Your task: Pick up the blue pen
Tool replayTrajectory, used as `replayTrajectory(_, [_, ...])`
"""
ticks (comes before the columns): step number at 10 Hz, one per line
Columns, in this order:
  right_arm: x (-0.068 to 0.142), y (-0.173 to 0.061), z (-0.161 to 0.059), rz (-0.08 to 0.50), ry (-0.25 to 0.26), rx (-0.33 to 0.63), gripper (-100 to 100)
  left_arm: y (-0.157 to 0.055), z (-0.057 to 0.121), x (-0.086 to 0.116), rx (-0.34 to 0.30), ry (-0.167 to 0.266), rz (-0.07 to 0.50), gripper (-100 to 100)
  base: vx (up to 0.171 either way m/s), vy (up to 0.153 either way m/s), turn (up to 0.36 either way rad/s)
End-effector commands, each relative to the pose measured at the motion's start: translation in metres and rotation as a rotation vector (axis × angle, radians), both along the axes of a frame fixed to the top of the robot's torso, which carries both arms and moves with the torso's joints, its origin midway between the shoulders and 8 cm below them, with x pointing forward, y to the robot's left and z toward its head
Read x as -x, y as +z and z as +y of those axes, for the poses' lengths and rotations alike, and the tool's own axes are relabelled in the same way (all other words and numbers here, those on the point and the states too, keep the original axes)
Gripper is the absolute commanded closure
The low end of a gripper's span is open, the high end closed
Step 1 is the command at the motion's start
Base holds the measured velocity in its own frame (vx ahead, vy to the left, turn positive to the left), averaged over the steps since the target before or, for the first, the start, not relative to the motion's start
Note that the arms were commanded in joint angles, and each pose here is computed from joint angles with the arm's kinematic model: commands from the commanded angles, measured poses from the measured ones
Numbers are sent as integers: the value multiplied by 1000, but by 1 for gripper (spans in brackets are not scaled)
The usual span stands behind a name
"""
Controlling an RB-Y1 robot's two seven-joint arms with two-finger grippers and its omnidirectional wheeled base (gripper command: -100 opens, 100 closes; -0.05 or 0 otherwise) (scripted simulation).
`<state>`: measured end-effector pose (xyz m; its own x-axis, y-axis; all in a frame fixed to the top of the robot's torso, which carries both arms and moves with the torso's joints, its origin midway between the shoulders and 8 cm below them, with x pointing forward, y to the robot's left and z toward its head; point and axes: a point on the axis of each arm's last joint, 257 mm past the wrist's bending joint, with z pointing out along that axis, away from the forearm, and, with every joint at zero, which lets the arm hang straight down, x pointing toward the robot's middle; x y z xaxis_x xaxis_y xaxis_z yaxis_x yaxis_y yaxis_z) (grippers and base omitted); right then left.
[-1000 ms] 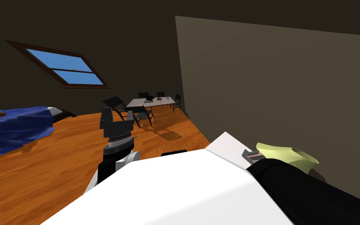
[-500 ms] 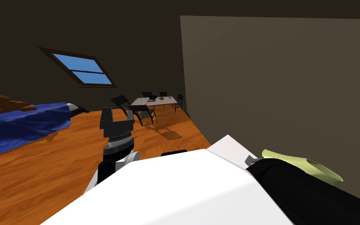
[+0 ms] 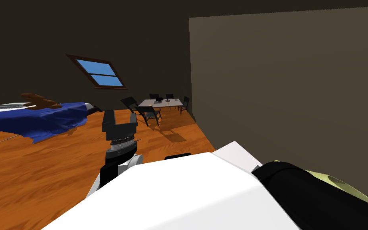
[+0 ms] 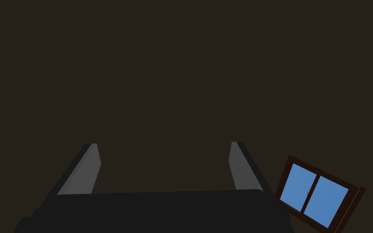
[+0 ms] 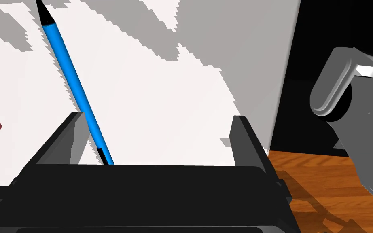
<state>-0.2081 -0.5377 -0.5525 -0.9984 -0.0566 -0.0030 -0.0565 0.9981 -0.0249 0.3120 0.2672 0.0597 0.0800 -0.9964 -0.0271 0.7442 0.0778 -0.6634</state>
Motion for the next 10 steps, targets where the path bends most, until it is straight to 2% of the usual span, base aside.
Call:
replayTrajectory(1, [11, -2, 1, 40, 28, 3, -100, 0, 0, 0, 0, 0, 0, 0, -29, -119, 162])
replayTrajectory(4, [21, -3, 0, 75, 52, 6, -100, 0, 0, 0, 0, 0, 0, 0, -30, -82, 92])
replayTrajectory(5, [18, -4, 1, 62, 40, 6, -100, 0, 0, 0, 0, 0, 0, 0, -10, -39, 36])
replayTrajectory(6, [19, -4, 1, 64, 44, 6, 0, 0, 0, 0, 0, 0, 0, 0, -2, -8, -4])
replayTrajectory(7, [-6, -10, -3, 64, 110, -5, -100, 0, 0, 0, 0, 0, 0, 0, -76, 6, -12])
replayTrajectory(9, [-5, -10, -2, 68, 52, -6, -100, 0, 0, 0, 0, 0, 0, 0, -64, -2, -2])
replayTrajectory(10, [-30, -15, -6, 66, 138, -12, -100, 0, 0, 0, 0, 0, 0, 0, -81, -10, -17])
